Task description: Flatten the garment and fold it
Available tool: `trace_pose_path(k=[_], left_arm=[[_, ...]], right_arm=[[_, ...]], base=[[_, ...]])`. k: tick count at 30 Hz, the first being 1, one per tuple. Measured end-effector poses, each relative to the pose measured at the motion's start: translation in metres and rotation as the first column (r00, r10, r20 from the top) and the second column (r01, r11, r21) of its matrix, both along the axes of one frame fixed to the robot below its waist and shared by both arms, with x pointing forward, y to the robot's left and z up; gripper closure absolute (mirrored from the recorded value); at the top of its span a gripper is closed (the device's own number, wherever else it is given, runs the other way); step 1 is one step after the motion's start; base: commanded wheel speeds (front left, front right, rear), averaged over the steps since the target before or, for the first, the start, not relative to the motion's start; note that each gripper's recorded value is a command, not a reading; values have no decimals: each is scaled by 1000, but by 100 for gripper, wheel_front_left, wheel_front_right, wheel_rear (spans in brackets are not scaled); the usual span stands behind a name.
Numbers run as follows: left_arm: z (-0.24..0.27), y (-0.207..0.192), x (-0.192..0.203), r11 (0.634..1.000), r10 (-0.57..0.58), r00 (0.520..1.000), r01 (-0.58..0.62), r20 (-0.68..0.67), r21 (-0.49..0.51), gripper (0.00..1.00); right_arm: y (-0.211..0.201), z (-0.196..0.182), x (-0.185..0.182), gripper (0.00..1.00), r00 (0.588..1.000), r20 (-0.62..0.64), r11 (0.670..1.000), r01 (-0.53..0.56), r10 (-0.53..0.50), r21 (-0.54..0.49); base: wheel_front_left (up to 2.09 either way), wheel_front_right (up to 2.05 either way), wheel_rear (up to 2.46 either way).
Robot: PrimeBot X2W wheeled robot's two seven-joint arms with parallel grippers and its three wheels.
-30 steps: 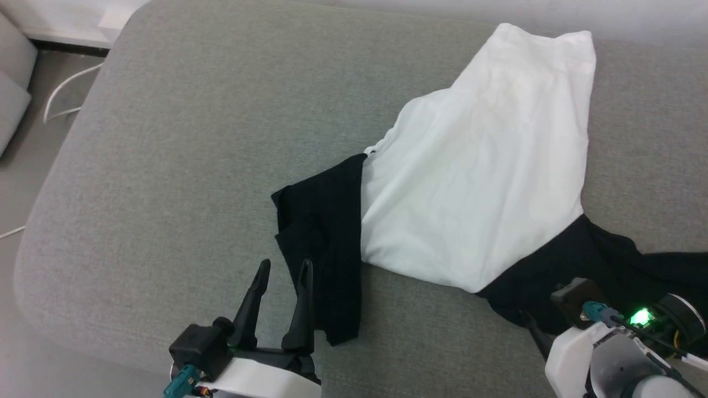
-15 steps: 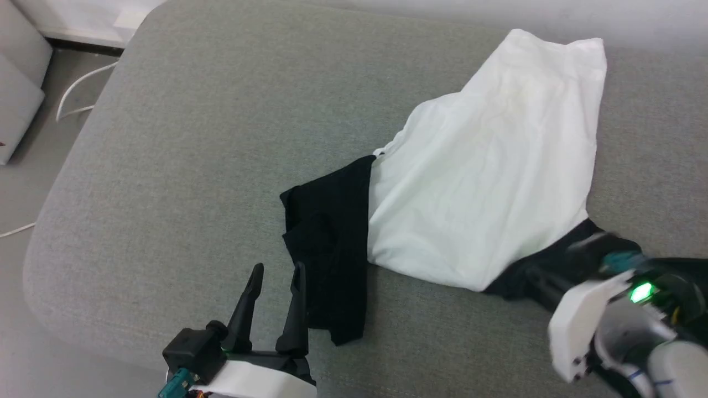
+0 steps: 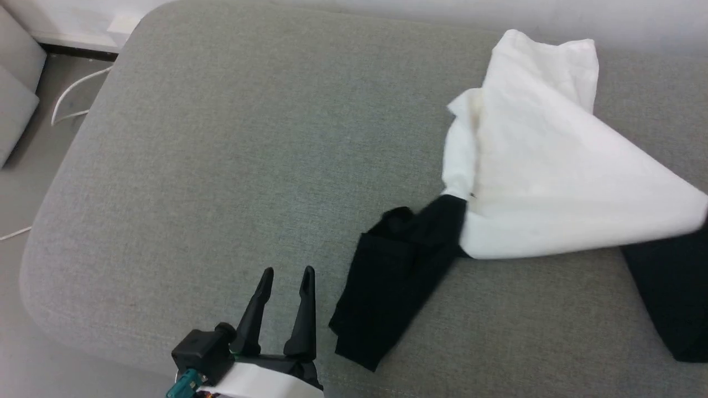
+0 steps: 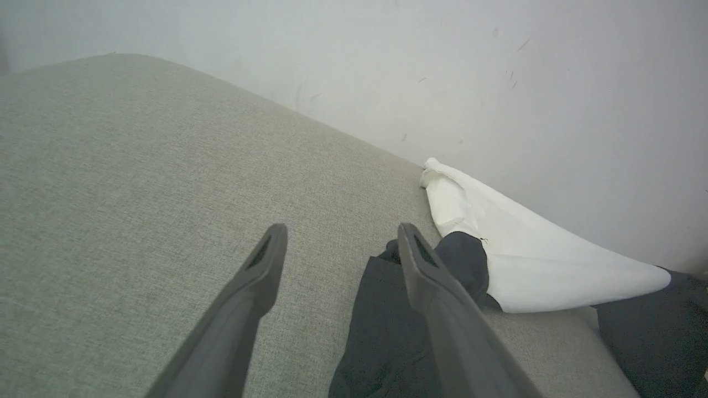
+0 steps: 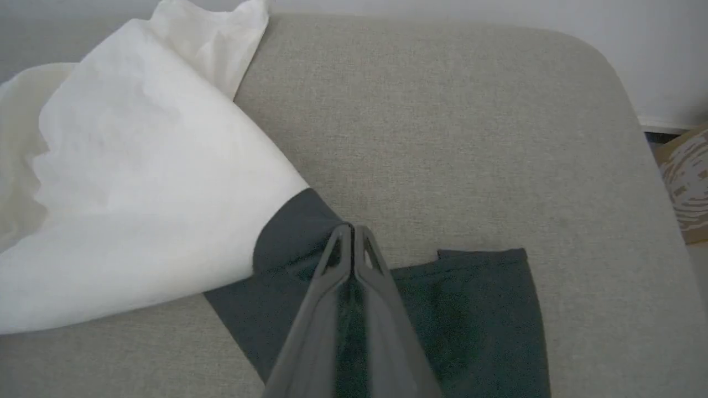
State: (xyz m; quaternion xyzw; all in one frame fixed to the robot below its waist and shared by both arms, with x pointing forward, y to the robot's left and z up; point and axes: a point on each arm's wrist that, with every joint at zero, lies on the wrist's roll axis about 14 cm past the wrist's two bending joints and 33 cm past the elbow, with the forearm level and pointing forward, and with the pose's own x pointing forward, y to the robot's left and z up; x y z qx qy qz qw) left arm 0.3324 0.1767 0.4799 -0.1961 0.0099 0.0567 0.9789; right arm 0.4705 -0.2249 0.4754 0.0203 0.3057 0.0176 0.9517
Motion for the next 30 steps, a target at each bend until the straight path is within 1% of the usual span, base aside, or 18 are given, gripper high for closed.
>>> trace_pose_path(k=[1, 2, 3, 4, 6, 8, 12, 15, 19, 22, 24, 26, 30], left_arm=[[-1, 0, 0, 1000, 1, 1000, -1, -4, 0, 0], [-2, 1, 0, 1000, 3, 1000, -3, -8, 0, 0], [-3, 1, -1, 1000, 5, 1000, -5, -11, 0, 0], [-4, 2, -1, 1000, 7, 1000, -7, -15, 1, 0], [-6, 3, -1, 1000, 10, 1000, -10, -21, 2, 0], [-7, 3, 0, 1000, 9, 1000, -9, -25, 2, 0], [-8, 0, 2, 1000, -2, 1000, 2, -25, 0, 0], [-7, -4, 3, 1000, -14, 1000, 14, -22, -5, 0], [-6, -8, 3, 1000, -26, 1000, 26, -16, -14, 0], [-6, -10, 2, 999, -29, 999, 29, -18, -16, 0], [-7, -8, 1, 1000, -25, 999, 24, -22, -15, 0], [-9, -6, 0, 1000, -15, 999, 15, -31, -12, 0], [-12, -2, 0, 1000, -6, 999, 6, -41, -8, 0]], right_arm=[[-8, -4, 0, 76, 1000, -3, 999, 10, -10, -44], [-13, -8, 1, 56, 1000, -3, 998, 27, -27, -59], [-14, -13, 1, 9, 999, -6, 997, 37, -37, -61], [-12, -18, 0, 0, 999, -15, 998, 33, -34, -62], [-3, -24, 0, 0, 1000, -17, 999, 13, -14, -50], [8, -20, 2, 0, 1000, 2, 999, -24, 24, -46], [20, 10, 6, 0, 993, 78, 995, -85, 89, -46], [31, 39, 7, 0, 982, 143, 992, -123, 123, -8], [54, 60, 5, 0, 966, 173, 980, -197, 192, 15], [70, 55, 6, 0, 959, 135, 968, -251, 248, 4], [79, 43, 9, 0, 960, 88, 963, -269, 266, 24], [87, 28, 15, 0, 957, 31, 957, -289, 289, 19], [92, 3, 34, 0, 958, -50, 959, -282, 283, 9]], base=[[0, 0, 0], [0, 0, 0], [0, 0, 0], [0, 0, 0], [0, 0, 0], [0, 0, 0], [0, 0, 0], [0, 0, 0], [0, 0, 0], [0, 0, 0], [0, 0, 0], [0, 0, 0], [0, 0, 0]])
